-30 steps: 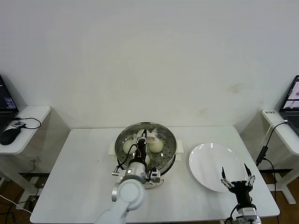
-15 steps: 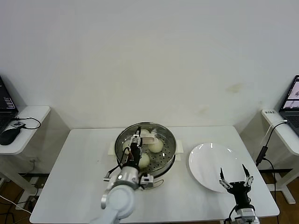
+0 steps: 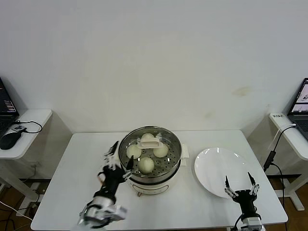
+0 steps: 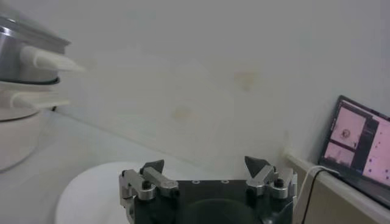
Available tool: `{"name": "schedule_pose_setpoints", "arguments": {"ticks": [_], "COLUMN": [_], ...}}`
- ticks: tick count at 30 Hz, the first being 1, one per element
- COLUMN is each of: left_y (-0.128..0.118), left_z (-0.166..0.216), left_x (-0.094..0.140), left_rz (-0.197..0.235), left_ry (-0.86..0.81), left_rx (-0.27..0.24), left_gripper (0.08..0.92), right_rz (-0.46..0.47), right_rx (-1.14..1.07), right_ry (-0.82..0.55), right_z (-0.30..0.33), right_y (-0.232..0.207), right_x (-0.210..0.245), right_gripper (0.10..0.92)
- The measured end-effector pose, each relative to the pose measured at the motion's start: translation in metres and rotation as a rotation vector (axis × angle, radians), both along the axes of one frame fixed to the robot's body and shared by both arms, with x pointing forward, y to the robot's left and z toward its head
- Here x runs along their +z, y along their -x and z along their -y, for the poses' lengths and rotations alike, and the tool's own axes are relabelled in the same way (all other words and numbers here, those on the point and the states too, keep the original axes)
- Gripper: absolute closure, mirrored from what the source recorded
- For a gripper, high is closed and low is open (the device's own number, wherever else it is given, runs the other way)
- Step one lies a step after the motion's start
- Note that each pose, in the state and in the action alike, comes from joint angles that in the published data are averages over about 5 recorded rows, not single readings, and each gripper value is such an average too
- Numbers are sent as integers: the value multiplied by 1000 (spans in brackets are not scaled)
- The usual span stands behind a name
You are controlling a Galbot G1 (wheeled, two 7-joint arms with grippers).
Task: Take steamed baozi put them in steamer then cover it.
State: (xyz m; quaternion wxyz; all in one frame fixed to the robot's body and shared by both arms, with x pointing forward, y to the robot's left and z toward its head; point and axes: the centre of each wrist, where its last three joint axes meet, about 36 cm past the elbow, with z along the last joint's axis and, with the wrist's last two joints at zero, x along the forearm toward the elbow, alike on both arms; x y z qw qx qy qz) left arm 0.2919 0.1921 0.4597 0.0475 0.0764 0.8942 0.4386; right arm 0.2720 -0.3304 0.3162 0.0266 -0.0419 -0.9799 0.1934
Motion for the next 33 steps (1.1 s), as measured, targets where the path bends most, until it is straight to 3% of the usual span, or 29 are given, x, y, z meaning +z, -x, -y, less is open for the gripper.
{"name": "schedule_pose_setpoints", "arguments": {"ticks": [10, 15, 25, 33], "left_y": [45, 65, 86, 97], "left_z": [-56, -69, -80, -81], "left_x": [-35, -58, -86, -97], "left_rz": [-99, -120, -165, -209], "left_ry": [516, 675, 854, 902], "left_rx": [125, 184, 279, 304], "left_gripper": [177, 177, 177, 177], "right_rz": [-29, -47, -103, -138], "right_rx": [63, 108, 179, 215], "right_ry": [-40, -72, -182, -240], "right_z": [0, -2, -25, -52], "right_y": [11, 21, 46, 61], "right_x": [2, 3, 5, 10], "right_gripper": [200, 199, 199, 199]}}
